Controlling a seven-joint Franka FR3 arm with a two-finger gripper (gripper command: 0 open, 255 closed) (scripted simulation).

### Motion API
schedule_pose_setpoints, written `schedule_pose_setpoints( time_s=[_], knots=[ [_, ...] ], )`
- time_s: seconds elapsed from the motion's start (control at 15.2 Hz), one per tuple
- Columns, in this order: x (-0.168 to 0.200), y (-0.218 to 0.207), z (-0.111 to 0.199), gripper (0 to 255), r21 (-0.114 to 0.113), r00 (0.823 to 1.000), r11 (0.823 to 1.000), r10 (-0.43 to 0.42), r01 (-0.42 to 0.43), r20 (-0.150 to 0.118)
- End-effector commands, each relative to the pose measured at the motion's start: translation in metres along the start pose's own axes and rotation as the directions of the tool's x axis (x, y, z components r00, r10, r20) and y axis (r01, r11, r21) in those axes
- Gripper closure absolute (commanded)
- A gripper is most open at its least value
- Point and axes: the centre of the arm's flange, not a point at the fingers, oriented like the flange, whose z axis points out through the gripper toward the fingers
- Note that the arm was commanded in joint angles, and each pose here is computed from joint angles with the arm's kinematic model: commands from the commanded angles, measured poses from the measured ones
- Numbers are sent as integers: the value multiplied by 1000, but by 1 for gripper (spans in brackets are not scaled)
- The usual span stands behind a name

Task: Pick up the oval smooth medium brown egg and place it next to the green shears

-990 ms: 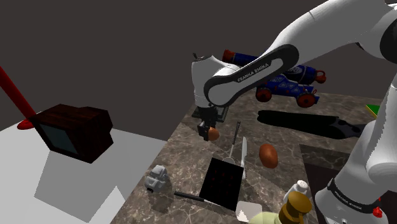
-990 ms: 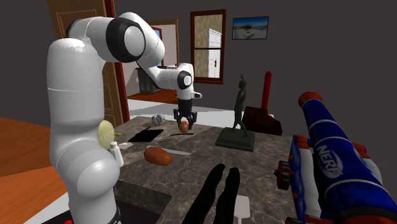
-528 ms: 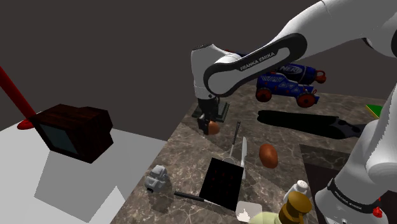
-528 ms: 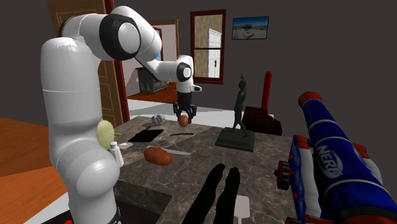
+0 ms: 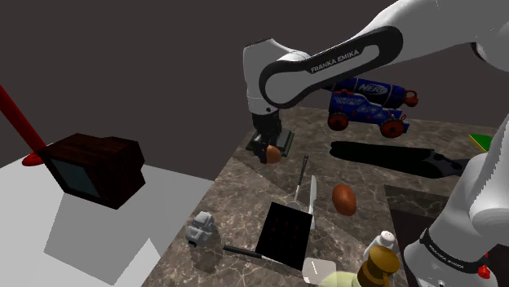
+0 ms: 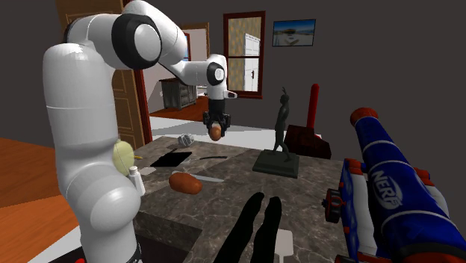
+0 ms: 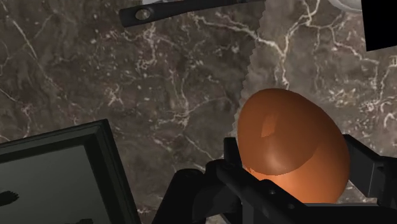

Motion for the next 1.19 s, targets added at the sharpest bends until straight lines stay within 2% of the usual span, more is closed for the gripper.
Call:
schedule_pose_setpoints(
  time_s=[0.0, 0.07, 1.12],
  knots=[
    [-3, 1, -12, 255, 0, 1000, 1000, 0, 0, 0],
    [-3, 2, -16, 255, 0, 1000, 1000, 0, 0, 0],
    [-153, 149, -1, 255, 0, 1000, 1000, 0, 0, 0]
  ],
)
